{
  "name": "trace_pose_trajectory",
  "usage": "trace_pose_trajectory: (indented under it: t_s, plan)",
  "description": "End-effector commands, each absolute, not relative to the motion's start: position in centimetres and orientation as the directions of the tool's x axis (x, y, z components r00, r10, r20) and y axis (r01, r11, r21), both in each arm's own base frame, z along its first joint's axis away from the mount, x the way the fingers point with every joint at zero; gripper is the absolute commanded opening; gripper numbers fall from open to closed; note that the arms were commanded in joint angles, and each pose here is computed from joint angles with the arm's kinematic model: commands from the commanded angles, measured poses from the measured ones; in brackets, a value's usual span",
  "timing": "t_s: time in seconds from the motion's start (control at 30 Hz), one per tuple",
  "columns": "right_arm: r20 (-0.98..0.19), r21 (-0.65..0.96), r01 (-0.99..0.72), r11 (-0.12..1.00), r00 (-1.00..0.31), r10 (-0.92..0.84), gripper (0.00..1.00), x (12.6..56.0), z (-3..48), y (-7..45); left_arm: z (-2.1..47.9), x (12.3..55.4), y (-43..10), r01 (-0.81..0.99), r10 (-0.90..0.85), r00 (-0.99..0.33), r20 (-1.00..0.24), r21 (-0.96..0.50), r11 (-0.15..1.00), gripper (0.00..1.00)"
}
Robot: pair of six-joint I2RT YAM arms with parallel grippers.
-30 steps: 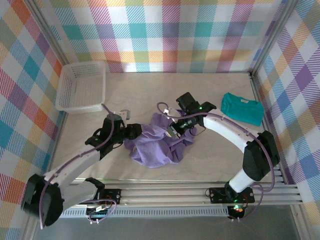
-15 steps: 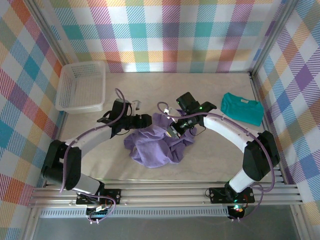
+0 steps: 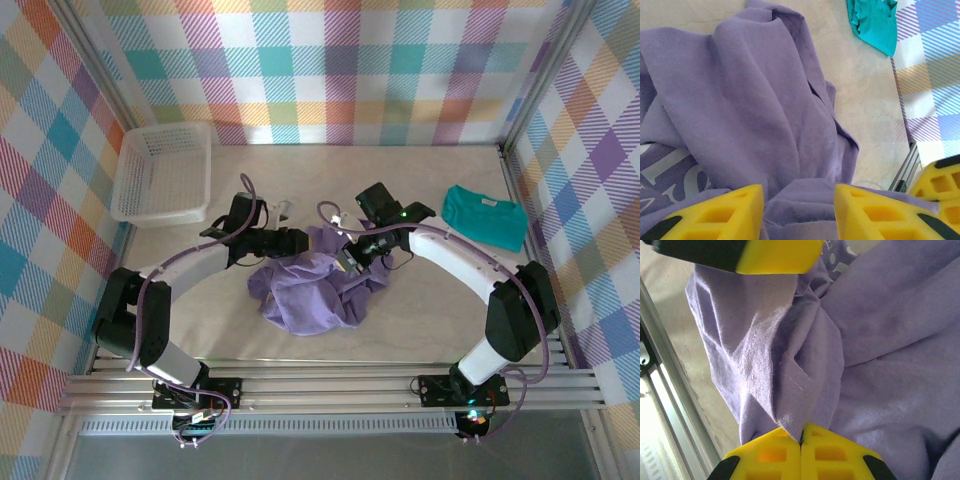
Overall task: Fold the inside-out t-shirt
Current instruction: Adjust the T-shirt at the center of the table.
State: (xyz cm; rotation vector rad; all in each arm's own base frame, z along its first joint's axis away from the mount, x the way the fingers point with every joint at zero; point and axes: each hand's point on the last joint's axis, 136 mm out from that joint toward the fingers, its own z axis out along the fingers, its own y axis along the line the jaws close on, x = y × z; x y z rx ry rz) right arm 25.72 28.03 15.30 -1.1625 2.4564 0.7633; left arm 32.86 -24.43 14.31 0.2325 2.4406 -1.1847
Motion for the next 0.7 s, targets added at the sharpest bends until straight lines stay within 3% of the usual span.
trace_pose_trajectory:
  t_s: [0.0, 0.23, 0.3, 0.43, 0.67]
  plan:
    - [-0.482, 0.339, -0.769, 0.541, -0.636, -0.602, 0.00, 25.8, 15.1, 27.7, 17.0, 33.3, -24.1, 0.357, -0.065, -0.871, -0.487, -0.718, 0.598, 0.37]
    - [-0.486, 0.336, -0.769, 0.545, -0.637, -0.598, 0.00, 25.9, 15.3, 27.6, 15.0, 34.0, -22.4, 0.293, -0.070, -0.876, -0.477, -0.642, 0.708, 0.29]
    - [-0.495, 0.336, -0.771, 0.540, -0.633, -0.595, 0.00, 25.8, 15.7, 27.7, 14.3, 34.5, -21.2, 0.242, -0.086, -0.877, -0.472, -0.589, 0.771, 0.35]
    - [-0.495, 0.363, -0.767, 0.529, -0.639, -0.588, 0.00, 25.1, 16.1, 27.7, 13.3, 32.8, -20.9, 0.195, -0.079, -0.913, -0.400, -0.599, 0.777, 0.46]
    - [-0.341, 0.509, -0.668, 0.542, -0.735, -0.586, 0.00, 19.6, 13.4, 27.4, 12.8, 26.3, -21.0, 0.204, -0.047, -0.933, -0.356, -0.633, 0.747, 0.51]
